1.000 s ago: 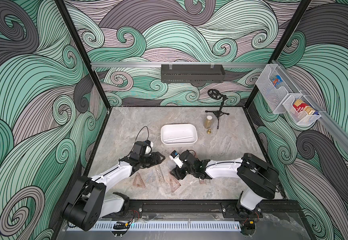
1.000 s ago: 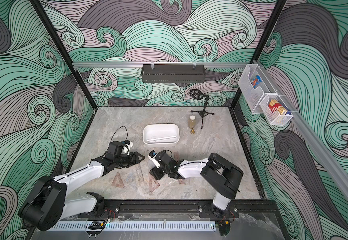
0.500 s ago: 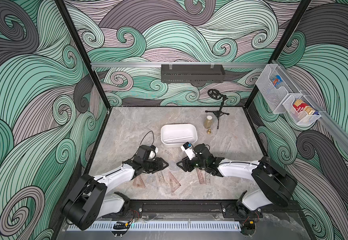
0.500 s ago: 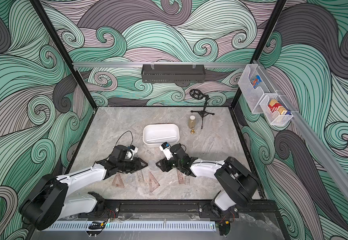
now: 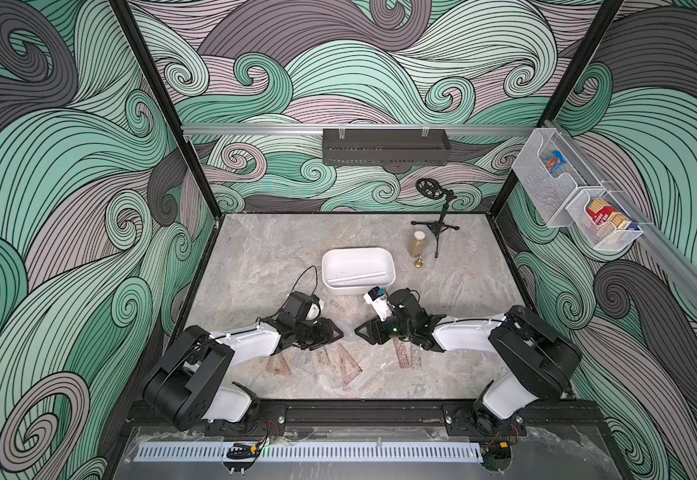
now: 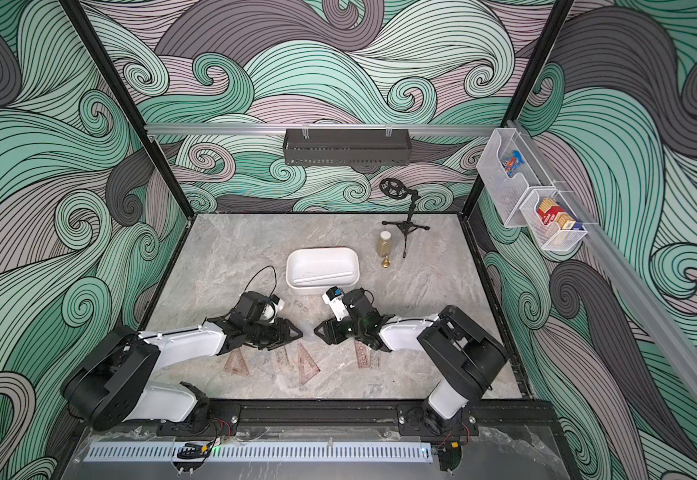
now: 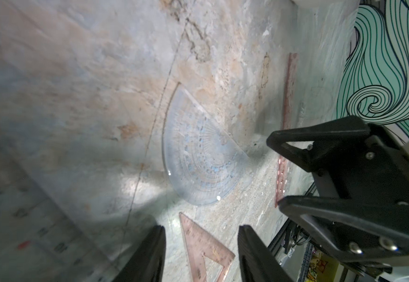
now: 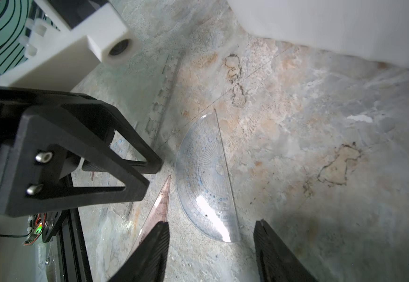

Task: Put the scattered rulers into the storage box
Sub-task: Pick up the ruler from the center of the board.

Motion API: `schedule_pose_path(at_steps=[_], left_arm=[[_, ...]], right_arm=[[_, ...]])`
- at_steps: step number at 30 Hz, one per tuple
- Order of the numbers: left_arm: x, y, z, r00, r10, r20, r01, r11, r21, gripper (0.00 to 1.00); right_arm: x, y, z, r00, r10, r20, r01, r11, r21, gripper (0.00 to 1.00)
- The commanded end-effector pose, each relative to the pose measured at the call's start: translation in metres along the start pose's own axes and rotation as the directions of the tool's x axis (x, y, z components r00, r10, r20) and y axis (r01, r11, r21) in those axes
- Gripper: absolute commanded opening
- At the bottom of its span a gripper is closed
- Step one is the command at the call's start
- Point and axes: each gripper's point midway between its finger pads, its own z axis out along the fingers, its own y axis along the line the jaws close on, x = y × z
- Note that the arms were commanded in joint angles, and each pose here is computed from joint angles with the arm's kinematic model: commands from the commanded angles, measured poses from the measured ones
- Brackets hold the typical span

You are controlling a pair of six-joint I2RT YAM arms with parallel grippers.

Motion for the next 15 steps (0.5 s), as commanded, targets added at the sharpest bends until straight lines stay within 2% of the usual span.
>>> schedule_pose_path(at_steps=[1,15], left_arm=[[-0.013,-0.004,0.006,1.0,0.018,0.022,-0.017,1.0,-0.012,0.53],[-0.033,-0.008,0.025,0.999,0.044,0.019,-0.043,0.999,-0.027,0.53]], right_arm=[[0.003,0.002,0.0,1.0,0.01,0.007,-0.01,1.0,-0.029,0.59],[0.009,0.0,-0.012,0.998,0.007,0.055,-0.005,0.999,-0.047,0.58]])
